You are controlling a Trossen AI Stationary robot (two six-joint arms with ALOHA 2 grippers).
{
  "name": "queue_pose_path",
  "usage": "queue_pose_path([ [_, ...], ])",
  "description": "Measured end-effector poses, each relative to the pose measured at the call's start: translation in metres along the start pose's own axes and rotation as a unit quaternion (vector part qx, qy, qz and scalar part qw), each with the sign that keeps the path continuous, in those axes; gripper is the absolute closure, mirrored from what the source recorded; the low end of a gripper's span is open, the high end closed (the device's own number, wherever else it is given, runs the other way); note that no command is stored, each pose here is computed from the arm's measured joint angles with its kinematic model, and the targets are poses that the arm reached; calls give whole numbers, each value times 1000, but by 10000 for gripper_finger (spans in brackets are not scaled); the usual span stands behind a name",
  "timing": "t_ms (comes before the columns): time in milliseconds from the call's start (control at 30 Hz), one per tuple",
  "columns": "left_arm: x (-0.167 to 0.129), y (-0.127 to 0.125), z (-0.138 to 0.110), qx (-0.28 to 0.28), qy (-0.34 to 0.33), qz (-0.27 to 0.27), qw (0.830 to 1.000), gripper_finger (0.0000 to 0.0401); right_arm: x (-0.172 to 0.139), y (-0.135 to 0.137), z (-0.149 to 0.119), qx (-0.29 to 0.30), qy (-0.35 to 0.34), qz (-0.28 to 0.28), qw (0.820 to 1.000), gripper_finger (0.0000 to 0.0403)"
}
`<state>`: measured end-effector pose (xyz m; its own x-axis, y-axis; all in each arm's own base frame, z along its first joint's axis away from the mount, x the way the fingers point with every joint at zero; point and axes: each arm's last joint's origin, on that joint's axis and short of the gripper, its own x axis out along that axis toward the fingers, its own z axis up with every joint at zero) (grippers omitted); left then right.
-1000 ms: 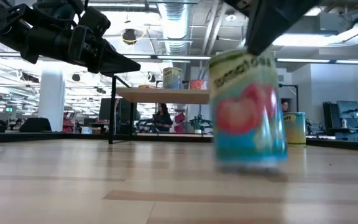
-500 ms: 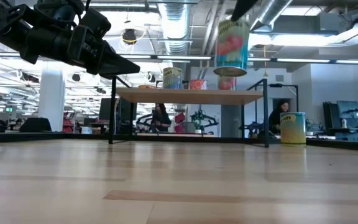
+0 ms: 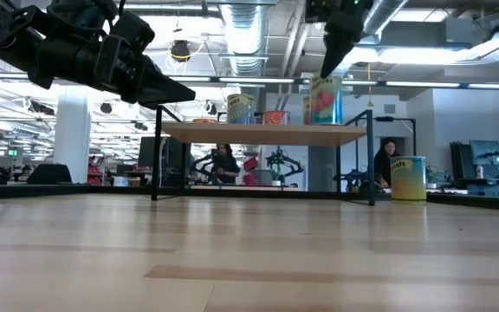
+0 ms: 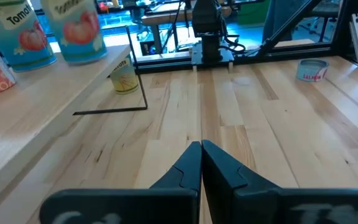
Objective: Pick and place cans onto a shelf
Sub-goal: Put the canned tomatoes on the shelf aligned with the canned tomatoes, then put the yellow can on the shelf aligned with the orange can
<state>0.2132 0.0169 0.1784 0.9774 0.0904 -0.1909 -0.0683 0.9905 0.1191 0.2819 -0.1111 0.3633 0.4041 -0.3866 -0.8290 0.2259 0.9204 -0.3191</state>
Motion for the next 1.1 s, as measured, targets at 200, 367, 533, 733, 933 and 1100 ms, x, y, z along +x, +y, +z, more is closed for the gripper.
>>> queue_pose_path([
  [200, 0, 0, 0, 0, 0, 0, 1000, 399, 10, -9, 1, 10, 6, -1, 1000, 394],
  [367, 0, 0, 0, 0, 0, 0, 1000, 399, 10, -9, 2, 13, 1, -1, 1000, 381],
  [533, 0, 0, 0, 0, 0, 0, 1000, 399, 10, -9, 2, 16, 2, -7, 1000, 352],
  [733, 0, 0, 0, -1, 0, 0, 1000, 399, 10, -11, 1, 16, 9, -42, 999, 316],
  [933, 0, 0, 0, -1, 0, 0, 1000, 399, -1, -10, 7, 14, -16, -48, 999, 292],
  [1100, 0, 0, 0, -1, 0, 0, 1000, 399, -23, 4, 16, -12, -37, -31, 999, 288],
])
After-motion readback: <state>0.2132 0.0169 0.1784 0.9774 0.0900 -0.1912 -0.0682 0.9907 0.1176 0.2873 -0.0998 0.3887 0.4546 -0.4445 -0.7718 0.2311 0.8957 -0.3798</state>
